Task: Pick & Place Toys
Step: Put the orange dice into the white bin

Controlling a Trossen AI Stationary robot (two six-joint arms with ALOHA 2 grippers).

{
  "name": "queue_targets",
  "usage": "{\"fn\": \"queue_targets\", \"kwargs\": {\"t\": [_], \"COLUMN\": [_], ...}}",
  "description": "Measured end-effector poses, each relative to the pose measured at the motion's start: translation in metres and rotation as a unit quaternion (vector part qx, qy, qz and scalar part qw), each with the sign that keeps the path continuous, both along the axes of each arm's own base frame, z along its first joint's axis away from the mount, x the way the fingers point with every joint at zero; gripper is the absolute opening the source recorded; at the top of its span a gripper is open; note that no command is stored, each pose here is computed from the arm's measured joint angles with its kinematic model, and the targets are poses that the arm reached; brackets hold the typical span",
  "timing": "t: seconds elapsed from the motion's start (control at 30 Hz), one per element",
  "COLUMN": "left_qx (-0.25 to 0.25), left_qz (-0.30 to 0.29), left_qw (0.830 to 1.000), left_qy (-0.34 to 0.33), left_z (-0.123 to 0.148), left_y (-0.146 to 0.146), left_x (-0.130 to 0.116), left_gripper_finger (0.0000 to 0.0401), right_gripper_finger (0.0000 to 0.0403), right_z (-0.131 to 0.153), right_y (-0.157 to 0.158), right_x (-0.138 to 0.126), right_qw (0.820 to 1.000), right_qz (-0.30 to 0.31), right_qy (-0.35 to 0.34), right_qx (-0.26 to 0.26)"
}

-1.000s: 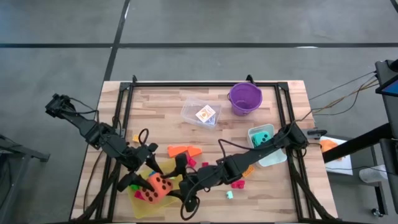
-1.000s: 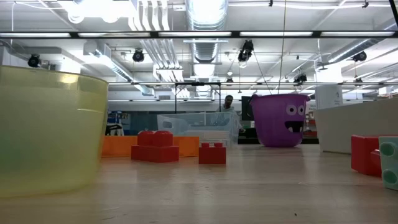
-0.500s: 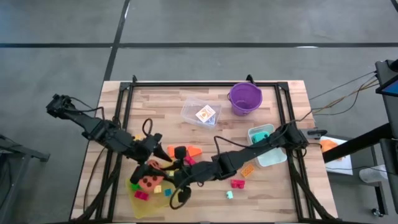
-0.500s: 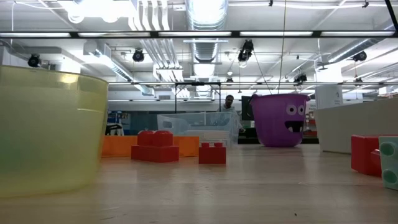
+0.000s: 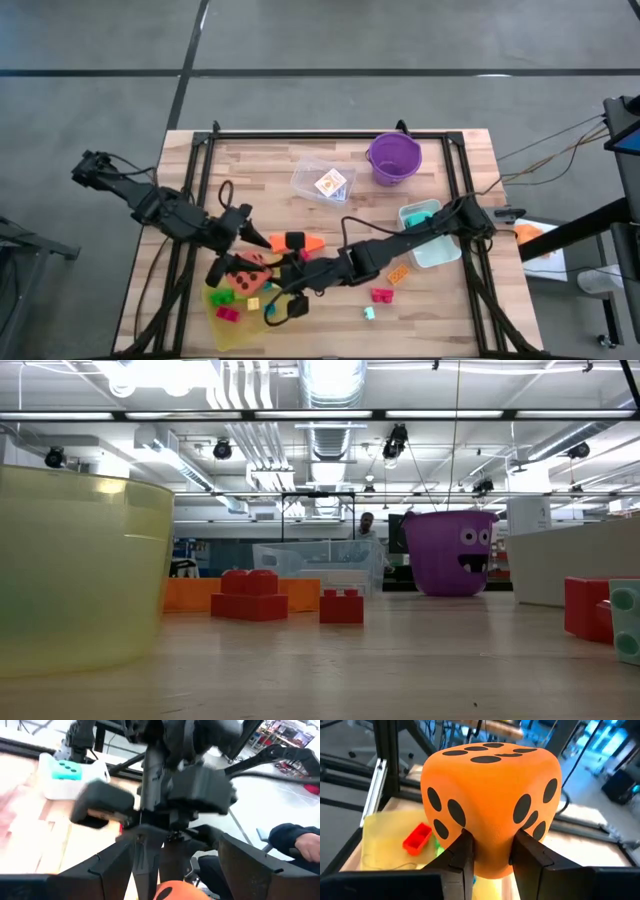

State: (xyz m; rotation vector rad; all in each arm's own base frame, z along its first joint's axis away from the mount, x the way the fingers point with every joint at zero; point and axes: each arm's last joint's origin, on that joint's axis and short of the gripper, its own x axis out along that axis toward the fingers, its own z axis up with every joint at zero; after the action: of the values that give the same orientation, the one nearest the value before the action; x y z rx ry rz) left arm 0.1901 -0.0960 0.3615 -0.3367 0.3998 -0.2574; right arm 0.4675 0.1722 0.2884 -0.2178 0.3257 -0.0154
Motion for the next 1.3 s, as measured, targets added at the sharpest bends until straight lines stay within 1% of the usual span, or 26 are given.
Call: {"fn": "queue_targets", "kwargs": {"t": [0.07,0.17,0.33,0.47,0.7,0.8,1.0,1.1,1.3], "left_qx": [0.004,0.009,-0.019,-0.042,-0.037,-0.037,-0.029,-0.028,-0.028], "left_qz": [0.004,0.019,0.059,0.092,0.095,0.095,0.095,0.095,0.095], "left_qw": [1.000,1.000,0.998,0.993,0.992,0.992,0.991,0.991,0.991], "left_qy": [-0.005,-0.005,0.033,0.064,0.078,0.079,0.090,0.091,0.090], "left_z": [0.003,0.006,0.004,0.001,-0.001,-0.001,-0.004,-0.004,-0.004], "left_y": [0.003,0.009,0.018,0.023,0.025,0.025,0.025,0.025,0.025], "left_x": [-0.006,-0.015,-0.029,-0.036,-0.040,-0.040,-0.041,-0.041,-0.041], "left_gripper_finger": [0.0274,0.0275,0.0275,0.0275,0.0275,0.0275,0.0275,0.0275,0.0275], "right_gripper_finger": [0.0087,0.0087,0.0087,0.0087,0.0086,0.0086,0.0086,0.0084,0.0084], "right_z": [-0.004,-0.010,-0.019,-0.022,-0.016,-0.012,-0.013,-0.011,0.001], "right_y": [-0.001,-0.003,-0.008,-0.011,-0.019,-0.023,-0.030,-0.032,-0.035], "right_x": [-0.001,-0.003,-0.007,-0.012,-0.027,-0.038,-0.058,-0.066,-0.084], "right_qw": [1.000,0.998,0.993,0.988,0.976,0.967,0.940,0.927,0.910], "right_qz": [-0.010,-0.042,-0.074,-0.099,-0.153,-0.175,-0.231,-0.259,-0.293], "right_qy": [0.014,0.040,0.084,0.109,0.147,0.176,0.236,0.255,0.268], "right_qx": [0.007,0.013,0.038,0.050,0.056,0.063,0.081,0.095,0.117]}}
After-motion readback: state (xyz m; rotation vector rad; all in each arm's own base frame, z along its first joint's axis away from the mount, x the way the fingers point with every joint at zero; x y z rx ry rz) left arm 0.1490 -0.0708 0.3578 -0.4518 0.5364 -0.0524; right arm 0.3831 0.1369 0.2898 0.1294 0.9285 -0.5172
